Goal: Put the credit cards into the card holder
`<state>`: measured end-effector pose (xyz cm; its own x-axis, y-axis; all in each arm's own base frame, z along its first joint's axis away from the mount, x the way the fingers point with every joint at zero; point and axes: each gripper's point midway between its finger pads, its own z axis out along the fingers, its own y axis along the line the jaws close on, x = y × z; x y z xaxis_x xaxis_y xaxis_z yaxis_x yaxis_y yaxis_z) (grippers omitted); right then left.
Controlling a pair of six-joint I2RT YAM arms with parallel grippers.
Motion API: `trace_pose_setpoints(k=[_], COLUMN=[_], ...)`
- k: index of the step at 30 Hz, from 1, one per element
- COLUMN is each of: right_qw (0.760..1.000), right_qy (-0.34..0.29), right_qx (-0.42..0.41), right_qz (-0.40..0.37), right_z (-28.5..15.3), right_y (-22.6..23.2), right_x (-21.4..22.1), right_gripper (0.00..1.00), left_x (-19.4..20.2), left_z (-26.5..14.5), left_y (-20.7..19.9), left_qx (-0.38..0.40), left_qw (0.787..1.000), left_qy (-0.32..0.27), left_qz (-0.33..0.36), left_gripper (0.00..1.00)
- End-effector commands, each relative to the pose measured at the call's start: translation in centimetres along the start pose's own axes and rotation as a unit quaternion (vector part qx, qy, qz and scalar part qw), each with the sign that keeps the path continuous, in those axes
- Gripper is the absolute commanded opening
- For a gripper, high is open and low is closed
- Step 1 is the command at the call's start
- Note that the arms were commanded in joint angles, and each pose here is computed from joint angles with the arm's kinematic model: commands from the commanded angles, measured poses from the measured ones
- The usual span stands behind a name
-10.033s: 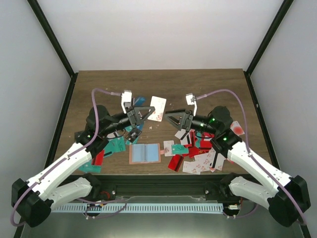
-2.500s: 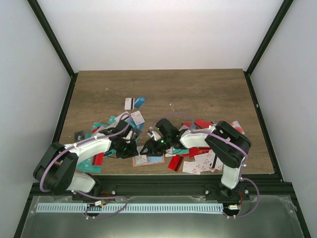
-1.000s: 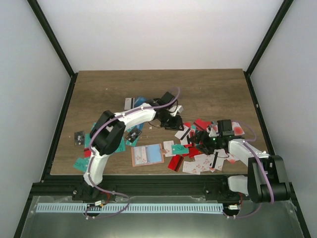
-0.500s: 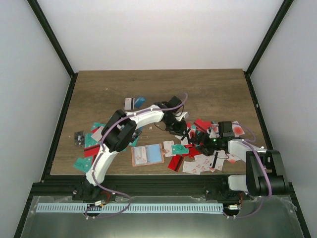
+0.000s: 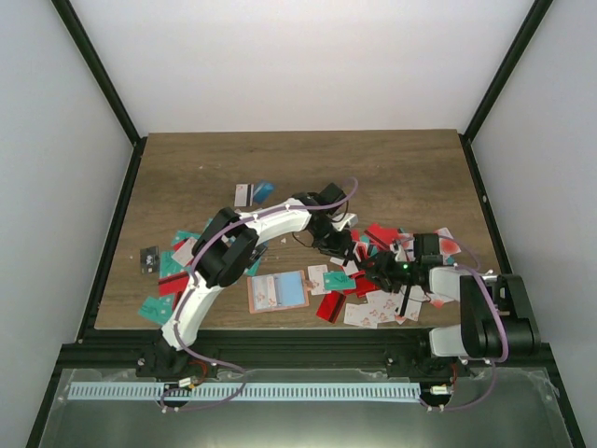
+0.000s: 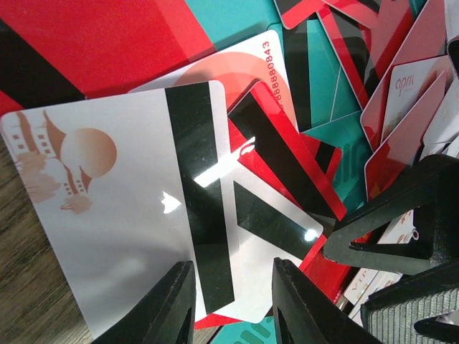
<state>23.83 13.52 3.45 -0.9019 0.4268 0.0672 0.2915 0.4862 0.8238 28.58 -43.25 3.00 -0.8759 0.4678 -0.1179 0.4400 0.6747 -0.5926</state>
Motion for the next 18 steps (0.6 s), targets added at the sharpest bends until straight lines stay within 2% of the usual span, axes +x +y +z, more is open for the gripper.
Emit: trace_pose_setpoints(k=[1,10,18], right_qw=[1.000,0.999,1.000], right_qy=[-0.016,-0.017,-0.012], right_qx=[0.000,-0.027,-0.025], right_qz=[0.007,0.004,0.013], right_z=[0.0,0.3,0.6], right_y=[-0.9,-0.5,-1.0], right_x=[-0.2,-0.2,-0.1], right_gripper=[0.50,0.50,0.45], left_x=[2.1,3.6,4.9], left_z=[2.0,2.7,4.1], left_y=[2.2,1.2,-1.9], left_qx=[-0.027,0.009,0.047], left_qw=[0.999,0.998,0.995], left_qy=[0.039,0.062,0.081], left_qz=[-0.011,0.005,0.045], left_gripper=[0.31,0.29,0.30])
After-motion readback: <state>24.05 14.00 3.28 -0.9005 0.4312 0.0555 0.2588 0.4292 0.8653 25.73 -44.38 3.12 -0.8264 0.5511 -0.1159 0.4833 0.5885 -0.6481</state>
